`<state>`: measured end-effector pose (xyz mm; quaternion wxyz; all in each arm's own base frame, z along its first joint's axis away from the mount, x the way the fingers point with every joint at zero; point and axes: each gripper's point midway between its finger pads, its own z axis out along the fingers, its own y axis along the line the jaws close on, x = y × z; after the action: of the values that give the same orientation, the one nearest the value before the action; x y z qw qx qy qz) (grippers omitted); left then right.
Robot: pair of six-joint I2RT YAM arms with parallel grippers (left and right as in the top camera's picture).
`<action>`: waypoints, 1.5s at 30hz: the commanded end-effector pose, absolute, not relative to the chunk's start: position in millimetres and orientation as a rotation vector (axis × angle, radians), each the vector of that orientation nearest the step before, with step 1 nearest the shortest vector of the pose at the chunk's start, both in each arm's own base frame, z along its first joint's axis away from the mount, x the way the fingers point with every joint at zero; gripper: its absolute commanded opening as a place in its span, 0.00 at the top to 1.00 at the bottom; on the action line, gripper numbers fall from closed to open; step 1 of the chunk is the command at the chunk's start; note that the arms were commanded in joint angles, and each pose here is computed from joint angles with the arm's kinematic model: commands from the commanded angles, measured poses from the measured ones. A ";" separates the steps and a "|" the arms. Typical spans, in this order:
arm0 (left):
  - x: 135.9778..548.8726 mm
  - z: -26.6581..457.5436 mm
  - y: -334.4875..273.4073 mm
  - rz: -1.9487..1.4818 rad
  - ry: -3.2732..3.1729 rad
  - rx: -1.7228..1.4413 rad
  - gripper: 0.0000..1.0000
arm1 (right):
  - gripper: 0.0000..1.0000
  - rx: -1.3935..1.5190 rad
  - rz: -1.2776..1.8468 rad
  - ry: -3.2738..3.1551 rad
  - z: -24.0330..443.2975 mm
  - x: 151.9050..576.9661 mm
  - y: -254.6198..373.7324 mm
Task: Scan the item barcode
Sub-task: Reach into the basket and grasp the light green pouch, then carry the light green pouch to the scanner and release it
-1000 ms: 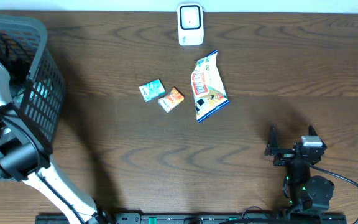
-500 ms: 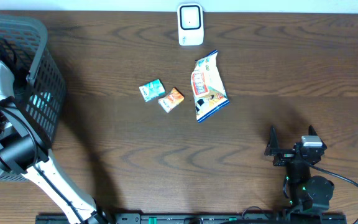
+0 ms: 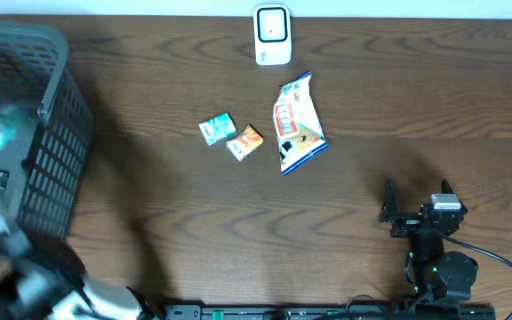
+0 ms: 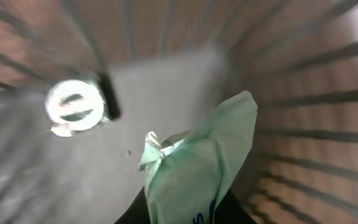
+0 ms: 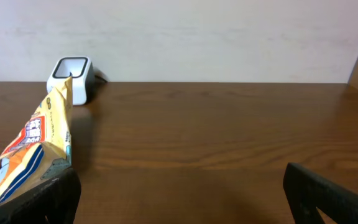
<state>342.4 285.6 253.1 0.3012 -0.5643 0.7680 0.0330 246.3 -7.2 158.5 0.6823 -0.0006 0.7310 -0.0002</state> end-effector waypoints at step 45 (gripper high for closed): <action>445.2 109.0 -214.7 -0.486 2.844 -0.217 0.56 | 0.01 0.015 0.001 1.640 157.9 246.0 -9.3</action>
<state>444.9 -212.9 115.2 0.1251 -0.0745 0.9739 -0.1739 246.3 -7.2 158.6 0.6825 -0.0006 0.7309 -0.0002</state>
